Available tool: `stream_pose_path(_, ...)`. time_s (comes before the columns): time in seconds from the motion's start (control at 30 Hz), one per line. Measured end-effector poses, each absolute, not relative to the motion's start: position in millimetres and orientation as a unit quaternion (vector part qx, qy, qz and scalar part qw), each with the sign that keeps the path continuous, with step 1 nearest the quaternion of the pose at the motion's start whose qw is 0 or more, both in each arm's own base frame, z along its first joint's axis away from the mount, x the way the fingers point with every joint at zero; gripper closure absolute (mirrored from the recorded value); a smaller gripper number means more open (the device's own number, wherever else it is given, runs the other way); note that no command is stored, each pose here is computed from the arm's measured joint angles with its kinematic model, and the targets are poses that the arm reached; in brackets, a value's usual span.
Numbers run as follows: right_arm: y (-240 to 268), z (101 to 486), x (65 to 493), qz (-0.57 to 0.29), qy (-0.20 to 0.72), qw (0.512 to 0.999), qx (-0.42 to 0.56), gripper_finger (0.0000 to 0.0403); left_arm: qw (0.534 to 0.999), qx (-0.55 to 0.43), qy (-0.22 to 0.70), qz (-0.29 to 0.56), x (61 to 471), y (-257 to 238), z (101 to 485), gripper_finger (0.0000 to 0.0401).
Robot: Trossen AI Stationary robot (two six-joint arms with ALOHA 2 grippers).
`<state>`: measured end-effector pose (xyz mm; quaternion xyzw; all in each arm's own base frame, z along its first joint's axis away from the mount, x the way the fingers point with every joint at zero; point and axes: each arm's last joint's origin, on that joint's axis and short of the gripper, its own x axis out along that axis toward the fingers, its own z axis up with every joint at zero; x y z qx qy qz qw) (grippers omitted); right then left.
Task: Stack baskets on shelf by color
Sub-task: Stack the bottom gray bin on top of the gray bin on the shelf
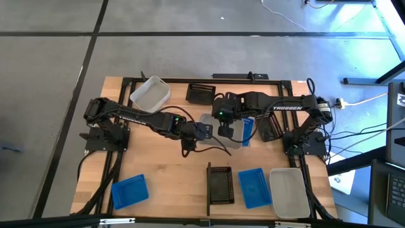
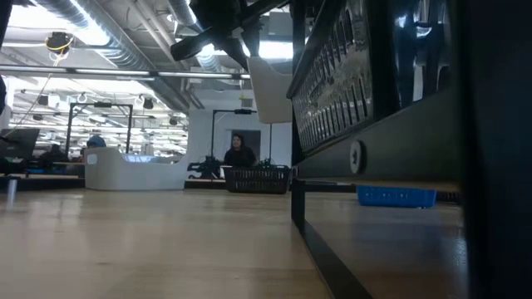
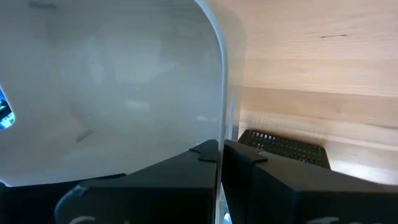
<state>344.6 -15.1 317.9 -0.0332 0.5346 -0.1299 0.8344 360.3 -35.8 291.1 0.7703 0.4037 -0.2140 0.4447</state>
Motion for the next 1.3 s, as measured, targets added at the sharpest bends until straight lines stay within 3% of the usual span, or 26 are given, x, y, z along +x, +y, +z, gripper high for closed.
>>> stream_pose_path(0.63,-15.6,318.3,343.6,-0.140,0.535,0.832,-0.035,0.0403,0.456,0.773,0.393,-0.198,363.5,-36.6,293.2,0.0401)
stream_pose_path(1.3,-16.6,318.8,344.1,-0.161,0.528,0.833,-0.032,0.0403,0.440,0.774,0.415,-0.185,361.8,-34.6,292.6,0.0401)
